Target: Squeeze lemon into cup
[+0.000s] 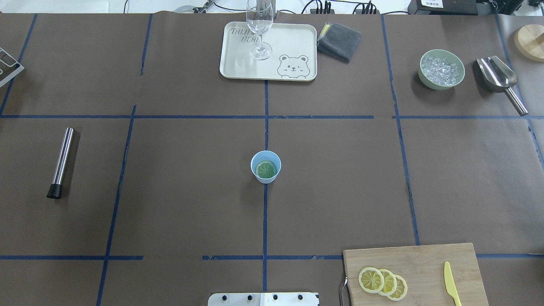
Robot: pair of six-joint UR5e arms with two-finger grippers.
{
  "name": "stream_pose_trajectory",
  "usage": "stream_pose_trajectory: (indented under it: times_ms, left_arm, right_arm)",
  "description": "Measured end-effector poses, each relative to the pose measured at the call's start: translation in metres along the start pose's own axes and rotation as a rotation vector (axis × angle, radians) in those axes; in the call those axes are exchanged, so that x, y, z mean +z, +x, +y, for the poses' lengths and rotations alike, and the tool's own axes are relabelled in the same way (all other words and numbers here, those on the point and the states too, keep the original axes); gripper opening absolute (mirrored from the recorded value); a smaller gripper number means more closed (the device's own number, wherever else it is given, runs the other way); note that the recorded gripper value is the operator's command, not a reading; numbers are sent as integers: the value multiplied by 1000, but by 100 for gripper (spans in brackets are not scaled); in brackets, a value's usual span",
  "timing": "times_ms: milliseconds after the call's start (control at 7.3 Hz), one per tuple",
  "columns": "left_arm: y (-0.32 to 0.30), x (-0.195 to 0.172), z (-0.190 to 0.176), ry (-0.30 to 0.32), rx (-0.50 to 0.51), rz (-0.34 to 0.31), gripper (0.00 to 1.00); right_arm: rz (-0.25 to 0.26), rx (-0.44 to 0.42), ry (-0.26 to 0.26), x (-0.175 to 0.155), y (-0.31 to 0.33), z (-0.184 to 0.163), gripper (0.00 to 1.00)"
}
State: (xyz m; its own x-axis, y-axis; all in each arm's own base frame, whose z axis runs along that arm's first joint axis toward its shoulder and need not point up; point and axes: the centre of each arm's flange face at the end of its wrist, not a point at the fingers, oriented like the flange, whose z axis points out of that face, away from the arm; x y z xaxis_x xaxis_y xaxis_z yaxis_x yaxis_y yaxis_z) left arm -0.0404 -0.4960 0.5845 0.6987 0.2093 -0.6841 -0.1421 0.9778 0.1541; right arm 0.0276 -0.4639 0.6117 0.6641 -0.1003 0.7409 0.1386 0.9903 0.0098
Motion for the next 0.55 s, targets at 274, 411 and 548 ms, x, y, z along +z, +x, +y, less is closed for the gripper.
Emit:
stream_pose_trajectory:
  times_ms: [274,411,548]
  left_arm:
    - [-5,7,7,-3,-3,4,100]
    - [-8,10,11,-1,-2,5,100]
    - [-9,12,13,0,-1,5,100]
  right_arm:
    - [0,1,0,0,0,0,100]
    - [0,2,-1,1,1,0,100]
    - [0,2,-2,1,1,1,100]
